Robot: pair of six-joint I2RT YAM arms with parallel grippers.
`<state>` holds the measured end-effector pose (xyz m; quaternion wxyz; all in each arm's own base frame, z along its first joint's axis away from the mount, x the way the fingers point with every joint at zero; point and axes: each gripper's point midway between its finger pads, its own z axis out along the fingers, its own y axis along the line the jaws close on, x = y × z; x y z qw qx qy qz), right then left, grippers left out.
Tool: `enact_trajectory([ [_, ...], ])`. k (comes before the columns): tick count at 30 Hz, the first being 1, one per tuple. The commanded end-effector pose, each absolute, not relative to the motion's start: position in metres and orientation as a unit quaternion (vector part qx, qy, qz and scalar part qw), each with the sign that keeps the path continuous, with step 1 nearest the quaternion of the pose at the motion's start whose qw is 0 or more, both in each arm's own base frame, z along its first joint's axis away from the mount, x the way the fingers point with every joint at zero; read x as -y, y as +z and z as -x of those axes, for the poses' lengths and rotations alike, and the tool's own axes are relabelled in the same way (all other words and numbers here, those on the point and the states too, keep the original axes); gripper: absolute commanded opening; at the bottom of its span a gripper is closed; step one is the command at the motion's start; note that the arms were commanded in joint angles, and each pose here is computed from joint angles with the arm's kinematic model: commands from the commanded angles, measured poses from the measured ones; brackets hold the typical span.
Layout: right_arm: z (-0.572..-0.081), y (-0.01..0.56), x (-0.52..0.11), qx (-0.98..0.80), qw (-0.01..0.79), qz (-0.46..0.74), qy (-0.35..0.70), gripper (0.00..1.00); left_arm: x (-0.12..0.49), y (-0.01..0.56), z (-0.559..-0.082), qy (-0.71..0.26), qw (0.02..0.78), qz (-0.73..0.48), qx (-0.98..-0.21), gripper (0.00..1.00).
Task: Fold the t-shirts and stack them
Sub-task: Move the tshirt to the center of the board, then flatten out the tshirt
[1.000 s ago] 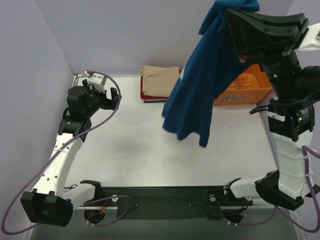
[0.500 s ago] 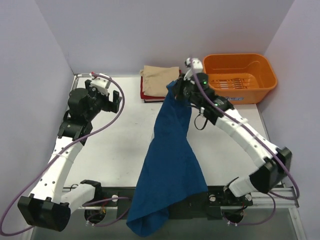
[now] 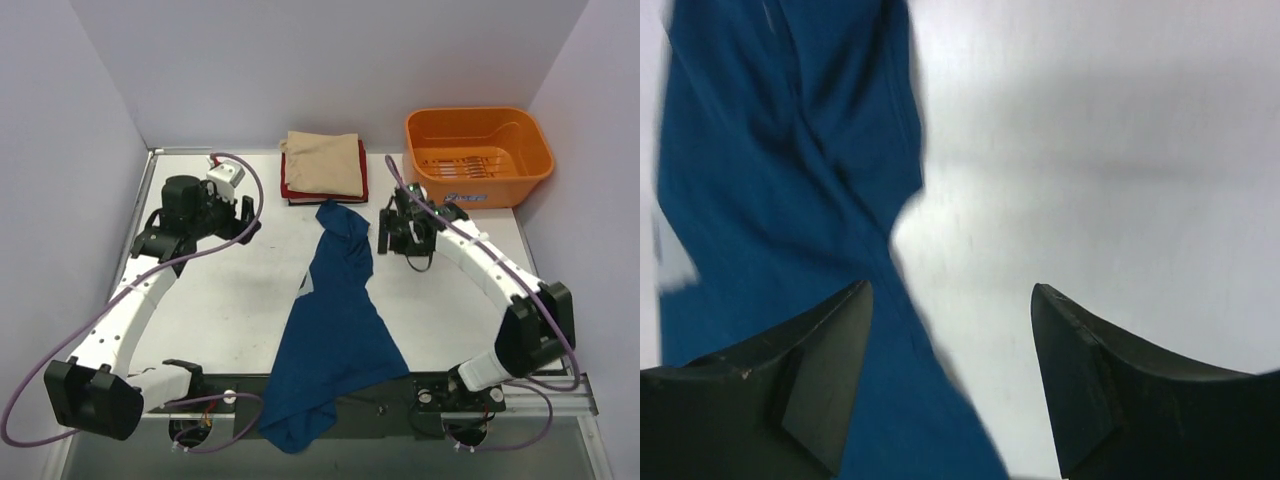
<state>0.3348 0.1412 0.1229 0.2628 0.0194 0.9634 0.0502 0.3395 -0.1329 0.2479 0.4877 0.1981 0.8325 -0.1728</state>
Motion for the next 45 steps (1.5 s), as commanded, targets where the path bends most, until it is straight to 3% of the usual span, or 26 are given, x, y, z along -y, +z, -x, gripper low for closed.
enact_trajectory([
  [1,-0.211,0.085,-0.136,-0.99,0.129,0.024,0.043,0.61,0.142,0.244,-0.311,-0.219,0.474,-0.175,-0.835,0.81],
  [7,-0.117,0.037,-0.133,-1.0,0.014,-0.001,0.017,0.63,0.128,0.249,-0.301,-0.213,0.493,-0.149,-0.83,0.81],
  [12,-0.091,0.007,-0.134,-0.999,-0.003,0.037,-0.007,0.62,0.111,0.258,-0.297,-0.196,0.501,-0.134,-0.832,0.8],
  [13,-0.088,0.0,-0.134,-0.999,-0.012,0.041,-0.008,0.56,0.105,0.258,-0.297,-0.188,0.503,-0.13,-0.834,0.8],
  [14,-0.088,-0.005,-0.142,-0.999,-0.015,0.05,0.013,0.38,0.102,0.264,-0.295,-0.181,0.506,-0.132,-0.833,0.8],
  [15,-0.088,-0.009,-0.145,-0.998,-0.021,0.057,0.018,0.27,0.097,0.266,-0.294,-0.175,0.51,-0.128,-0.832,0.8],
  [16,-0.094,-0.007,-0.159,-0.996,-0.014,0.076,0.046,0.06,0.093,0.27,-0.291,-0.17,0.51,-0.126,-0.834,0.8],
  [17,-0.096,-0.005,-0.163,-0.994,-0.019,0.09,0.053,0.0,0.087,0.275,-0.289,-0.165,0.508,-0.117,-0.837,0.79],
  [21,-0.136,0.059,-0.238,-0.966,0.028,0.193,0.169,0.0,0.064,0.283,-0.283,-0.157,0.482,-0.065,-0.86,0.78],
  [24,-0.172,0.171,-0.345,-0.891,0.137,0.276,0.334,0.0,0.043,0.292,-0.291,-0.138,0.474,-0.016,-0.87,0.77],
  [26,-0.178,0.223,-0.411,-0.838,0.183,0.334,0.39,0.0,0.04,0.303,-0.298,-0.134,0.465,-0.018,-0.875,0.77],
  [28,-0.17,0.239,-0.464,-0.807,0.193,0.381,0.408,0.0,0.033,0.313,-0.31,-0.118,0.459,-0.015,-0.881,0.77],
  [29,-0.155,0.238,-0.479,-0.799,0.182,0.399,0.41,0.02,0.03,0.319,-0.317,-0.114,0.455,-0.009,-0.883,0.77],
  [31,-0.135,0.232,-0.504,-0.789,0.142,0.42,0.425,0.23,0.022,0.322,-0.325,-0.103,0.451,-0.003,-0.887,0.77],
  [32,-0.128,0.217,-0.508,-0.791,0.122,0.427,0.422,0.49,0.019,0.322,-0.327,-0.098,0.451,0.0,-0.887,0.77],
  [34,-0.115,0.209,-0.5,-0.786,0.106,0.442,0.419,0.8,0.011,0.319,-0.329,-0.087,0.451,0.009,-0.888,0.77],
  [35,-0.117,0.197,-0.488,-0.795,0.103,0.441,0.404,0.82,0.01,0.316,-0.329,-0.085,0.451,0.013,-0.888,0.77],
  [40,-0.159,0.241,-0.424,-0.804,0.198,0.385,0.408,0.88,0.018,0.292,-0.323,-0.106,0.427,-0.002,-0.898,0.79],
  [42,-0.193,0.243,-0.391,-0.833,0.219,0.32,0.394,0.88,0.03,0.269,-0.316,-0.131,0.392,-0.05,-0.909,0.7],
  [45,-0.272,0.218,-0.318,-0.892,0.247,0.175,0.335,0.78,0.031,0.22,-0.294,-0.128,0.311,-0.135,-0.932,0.64],
])
